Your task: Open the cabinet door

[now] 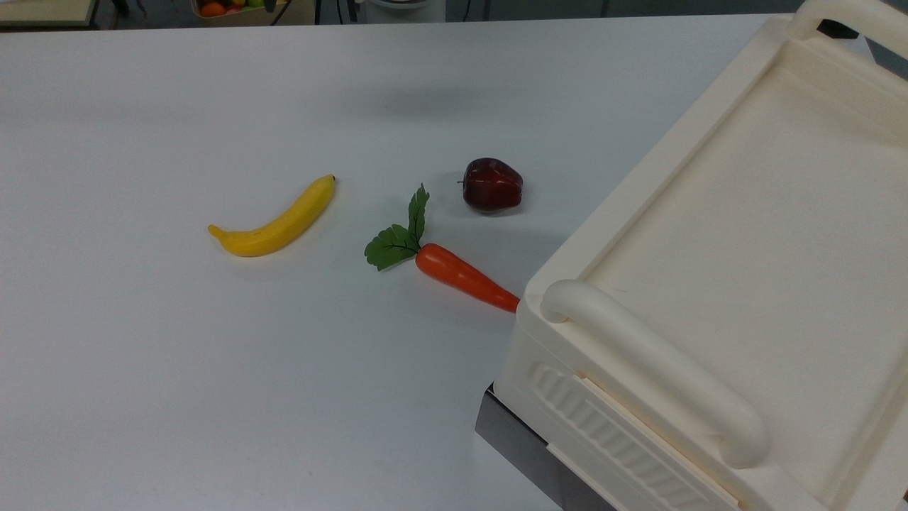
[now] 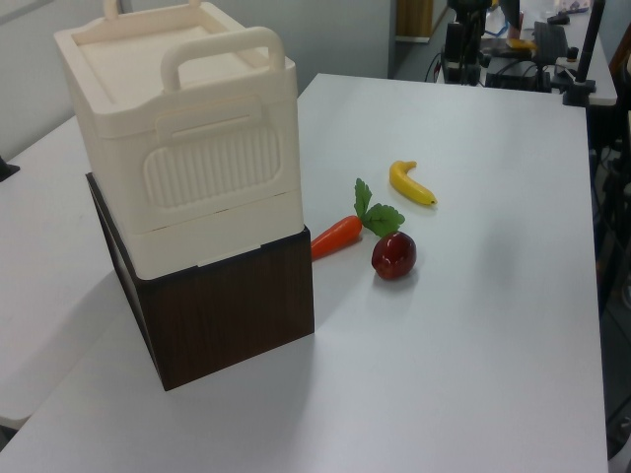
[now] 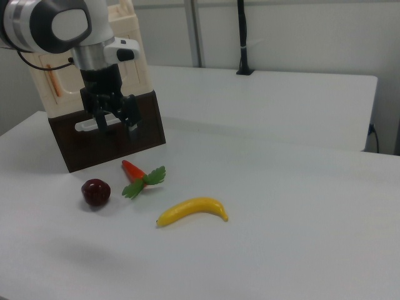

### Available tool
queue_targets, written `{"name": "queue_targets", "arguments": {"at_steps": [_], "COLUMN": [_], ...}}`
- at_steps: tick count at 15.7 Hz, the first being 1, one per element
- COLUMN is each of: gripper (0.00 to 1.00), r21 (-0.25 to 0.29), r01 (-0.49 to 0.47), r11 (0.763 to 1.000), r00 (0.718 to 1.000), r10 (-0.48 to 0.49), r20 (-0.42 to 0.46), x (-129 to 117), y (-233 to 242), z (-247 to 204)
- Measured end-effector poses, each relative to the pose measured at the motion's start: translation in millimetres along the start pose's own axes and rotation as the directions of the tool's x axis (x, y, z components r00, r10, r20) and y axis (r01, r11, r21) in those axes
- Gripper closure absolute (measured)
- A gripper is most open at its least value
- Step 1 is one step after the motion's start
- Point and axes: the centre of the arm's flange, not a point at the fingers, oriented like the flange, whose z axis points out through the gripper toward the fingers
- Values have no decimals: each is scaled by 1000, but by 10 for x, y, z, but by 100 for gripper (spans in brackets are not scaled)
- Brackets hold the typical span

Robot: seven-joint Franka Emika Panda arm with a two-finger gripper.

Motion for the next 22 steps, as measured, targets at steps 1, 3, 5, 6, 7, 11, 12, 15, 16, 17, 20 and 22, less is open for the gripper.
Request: {"name": "queue_targets", "arguments": {"at_steps": [1,3,5,6,7,11,12,15,16,17,20,22], "gripper": [0,0,0,0,0,0,0,0,0,0,0,0], "r21": [0,0,0,0,0,0,0,2,2,6,52,64], "r01": [0,-1,-3,-3,-4,-4,-4,-1,4,10,48,92], "r11": [1000,1000,1000,1000,1000,1000,1000,1000,1000,1000,997,994], "r00": [1000,1000,1000,1000,1000,1000,1000,1000,999,999,995,991], "r10": [0,1,3,3,4,4,4,1,-4,-10,-44,-85], "r20": [0,0,0,0,0,-3,-5,-23,-36,-53,-88,-104], "x": [0,0,1,1,1,2,4,21,39,61,104,101], "y": [0,8,17,19,20,21,21,1,-26,-63,-311,-565], "z": [0,0,1,1,1,-13,-24,-105,-168,-242,-404,-480]}}
